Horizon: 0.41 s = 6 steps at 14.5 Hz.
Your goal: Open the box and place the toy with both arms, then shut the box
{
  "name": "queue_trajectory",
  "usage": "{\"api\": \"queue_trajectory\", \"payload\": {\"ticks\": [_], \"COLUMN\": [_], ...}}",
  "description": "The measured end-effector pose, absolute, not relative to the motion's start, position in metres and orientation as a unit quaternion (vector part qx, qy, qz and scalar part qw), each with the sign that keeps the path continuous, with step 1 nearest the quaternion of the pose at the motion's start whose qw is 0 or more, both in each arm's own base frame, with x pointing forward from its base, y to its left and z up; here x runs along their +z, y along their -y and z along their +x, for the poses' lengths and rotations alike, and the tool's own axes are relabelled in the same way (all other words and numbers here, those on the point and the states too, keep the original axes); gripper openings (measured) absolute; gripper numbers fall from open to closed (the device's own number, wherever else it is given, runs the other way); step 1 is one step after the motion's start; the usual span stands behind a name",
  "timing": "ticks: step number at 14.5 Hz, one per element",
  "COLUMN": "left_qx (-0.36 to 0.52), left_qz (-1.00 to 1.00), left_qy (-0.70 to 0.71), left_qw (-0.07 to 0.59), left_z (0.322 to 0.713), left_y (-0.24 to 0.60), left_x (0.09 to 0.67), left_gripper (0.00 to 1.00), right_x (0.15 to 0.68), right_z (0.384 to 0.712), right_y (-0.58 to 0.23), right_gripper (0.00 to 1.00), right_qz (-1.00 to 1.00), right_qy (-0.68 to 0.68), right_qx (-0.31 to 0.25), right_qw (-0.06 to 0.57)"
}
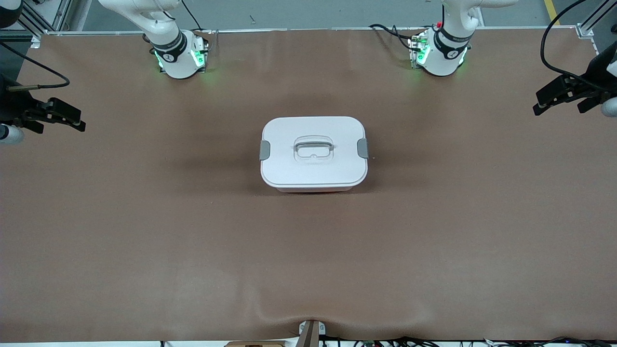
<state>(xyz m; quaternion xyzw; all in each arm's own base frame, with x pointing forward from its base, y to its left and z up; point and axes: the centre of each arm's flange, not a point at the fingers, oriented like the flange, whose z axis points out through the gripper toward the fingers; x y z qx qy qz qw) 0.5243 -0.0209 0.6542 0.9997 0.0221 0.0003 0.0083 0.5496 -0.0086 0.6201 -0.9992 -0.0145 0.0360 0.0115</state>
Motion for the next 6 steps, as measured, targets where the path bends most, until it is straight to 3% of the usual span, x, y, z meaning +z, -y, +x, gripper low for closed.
{"api": "queue_trajectory", "payload": {"ticks": [6], "left_qx": [0.000], "left_qz": [1.000], "left_qy": [-0.024], "left_qw": [0.008], "left_z": [0.5244], "left_y": [0.0188], "left_x": [0.6542], "left_gripper": [1.00], "right_x": [0.6201], "right_z": [0.5496], "right_y": [0.0085], "right_gripper": [1.00], "right_qz": [-0.999], "right_qy": [0.014], "right_qx": [0.036], "right_qw": [0.012]}}
